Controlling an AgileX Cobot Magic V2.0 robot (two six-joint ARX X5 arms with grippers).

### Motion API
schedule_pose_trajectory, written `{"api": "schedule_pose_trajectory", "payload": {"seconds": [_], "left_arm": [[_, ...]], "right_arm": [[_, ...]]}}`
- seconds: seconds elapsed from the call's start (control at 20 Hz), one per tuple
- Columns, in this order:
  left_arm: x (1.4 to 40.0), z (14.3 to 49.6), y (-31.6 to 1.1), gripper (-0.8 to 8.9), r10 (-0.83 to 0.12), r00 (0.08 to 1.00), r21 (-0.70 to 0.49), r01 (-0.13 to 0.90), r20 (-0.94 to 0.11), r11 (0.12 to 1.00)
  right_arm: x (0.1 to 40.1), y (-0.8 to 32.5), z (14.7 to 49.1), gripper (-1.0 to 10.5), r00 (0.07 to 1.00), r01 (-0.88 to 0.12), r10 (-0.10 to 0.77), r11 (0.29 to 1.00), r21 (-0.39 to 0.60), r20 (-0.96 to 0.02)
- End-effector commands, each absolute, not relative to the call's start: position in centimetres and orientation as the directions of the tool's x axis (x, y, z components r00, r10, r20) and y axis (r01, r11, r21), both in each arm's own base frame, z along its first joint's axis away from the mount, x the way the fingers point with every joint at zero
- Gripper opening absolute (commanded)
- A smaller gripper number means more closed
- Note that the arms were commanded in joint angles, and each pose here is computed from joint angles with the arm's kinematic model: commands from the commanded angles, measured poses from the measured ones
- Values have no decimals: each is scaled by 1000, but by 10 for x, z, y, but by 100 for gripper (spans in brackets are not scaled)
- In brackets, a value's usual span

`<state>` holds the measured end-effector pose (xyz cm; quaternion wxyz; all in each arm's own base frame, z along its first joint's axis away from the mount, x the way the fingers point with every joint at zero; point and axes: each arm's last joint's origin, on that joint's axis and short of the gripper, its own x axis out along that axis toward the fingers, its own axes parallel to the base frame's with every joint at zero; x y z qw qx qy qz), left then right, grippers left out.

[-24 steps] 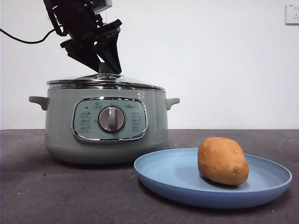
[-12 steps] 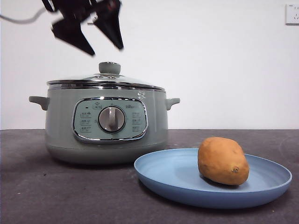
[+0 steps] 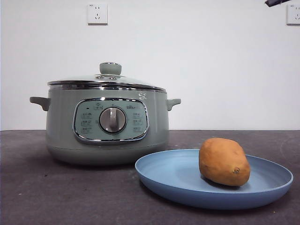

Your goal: Take the potato out from the steamer,put the potato on the plate,close the lid

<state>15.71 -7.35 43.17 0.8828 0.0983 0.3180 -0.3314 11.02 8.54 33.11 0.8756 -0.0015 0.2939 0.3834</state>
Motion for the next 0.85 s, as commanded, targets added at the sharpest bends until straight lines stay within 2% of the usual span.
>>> {"api": "schedule_pose_trajectory", "payload": {"seconds": [0.05,0.15,0.85], "left_arm": [[146,432,-70,-30,-546,542,-77,662,-639,746],[142,431,-69,-5,-556,510,-102,670,-656,735],[141,428,-69,-4,-544,494,-108,665,-678,739]], "right_arm": [[108,85,330,328,509,-664,676,702,257,-533],[107,84,328,-10,502,-659,668,707,258,-549],[107,84,328,1,504,-651,661,714,259,-556]]}}
